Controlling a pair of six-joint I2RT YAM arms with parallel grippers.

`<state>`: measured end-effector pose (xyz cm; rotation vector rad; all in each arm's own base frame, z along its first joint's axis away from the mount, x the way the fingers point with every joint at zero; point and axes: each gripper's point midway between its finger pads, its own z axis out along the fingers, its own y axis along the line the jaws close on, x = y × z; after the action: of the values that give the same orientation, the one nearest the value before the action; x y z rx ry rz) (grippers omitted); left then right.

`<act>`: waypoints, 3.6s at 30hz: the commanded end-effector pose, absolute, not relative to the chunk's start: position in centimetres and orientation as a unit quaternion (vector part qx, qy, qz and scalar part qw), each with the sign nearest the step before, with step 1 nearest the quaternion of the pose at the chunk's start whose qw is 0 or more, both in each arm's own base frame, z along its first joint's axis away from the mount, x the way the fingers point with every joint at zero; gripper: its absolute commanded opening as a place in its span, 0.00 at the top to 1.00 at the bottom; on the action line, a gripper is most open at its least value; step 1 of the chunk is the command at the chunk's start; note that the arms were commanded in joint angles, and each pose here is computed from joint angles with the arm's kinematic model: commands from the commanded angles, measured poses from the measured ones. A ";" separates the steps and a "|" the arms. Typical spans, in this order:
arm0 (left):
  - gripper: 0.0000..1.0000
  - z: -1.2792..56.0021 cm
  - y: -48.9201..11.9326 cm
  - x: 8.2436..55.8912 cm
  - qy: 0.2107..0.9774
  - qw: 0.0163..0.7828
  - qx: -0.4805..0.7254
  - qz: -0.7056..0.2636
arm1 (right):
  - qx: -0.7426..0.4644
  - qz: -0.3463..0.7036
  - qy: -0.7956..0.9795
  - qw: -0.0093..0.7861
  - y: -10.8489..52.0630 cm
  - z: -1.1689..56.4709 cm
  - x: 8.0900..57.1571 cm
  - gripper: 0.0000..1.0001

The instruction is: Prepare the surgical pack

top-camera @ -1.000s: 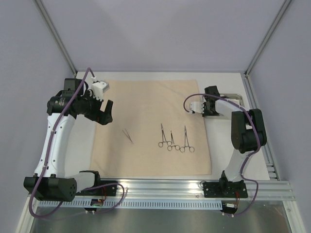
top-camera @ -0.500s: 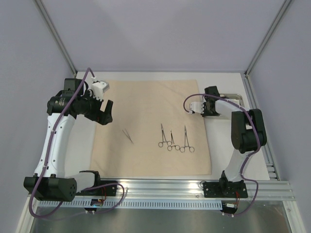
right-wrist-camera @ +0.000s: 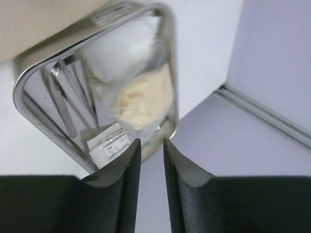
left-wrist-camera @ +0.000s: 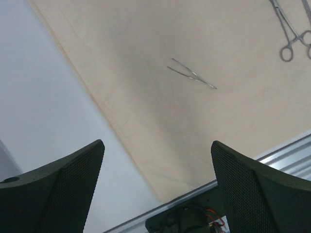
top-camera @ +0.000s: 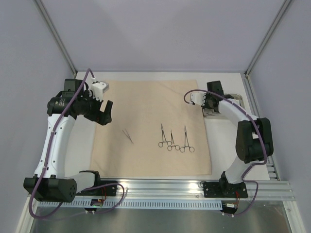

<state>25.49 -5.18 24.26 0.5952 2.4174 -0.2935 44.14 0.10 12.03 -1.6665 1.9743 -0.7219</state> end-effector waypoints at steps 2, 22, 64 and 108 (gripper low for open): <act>0.00 23.6 -2.3 25.4 0.927 0.318 0.195 -0.032 | -0.440 -0.266 0.735 0.442 5.2 24.9 45.8 0.68; 0.00 16.5 8.4 22.1 0.956 0.270 0.027 0.113 | -0.329 0.164 0.856 0.364 41.5 15.4 29.1 0.57; 0.00 19.2 4.8 21.4 0.950 0.299 0.085 0.029 | -0.505 0.153 0.753 0.392 45.1 16.2 31.1 1.00; 0.03 19.5 3.1 25.9 0.955 0.279 0.085 -0.058 | -0.618 -0.148 0.750 0.185 -2.1 5.8 43.7 0.99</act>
<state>24.84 3.01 18.30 0.2560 2.6039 -0.1602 42.17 -1.79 5.19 -1.7309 2.1700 -0.3529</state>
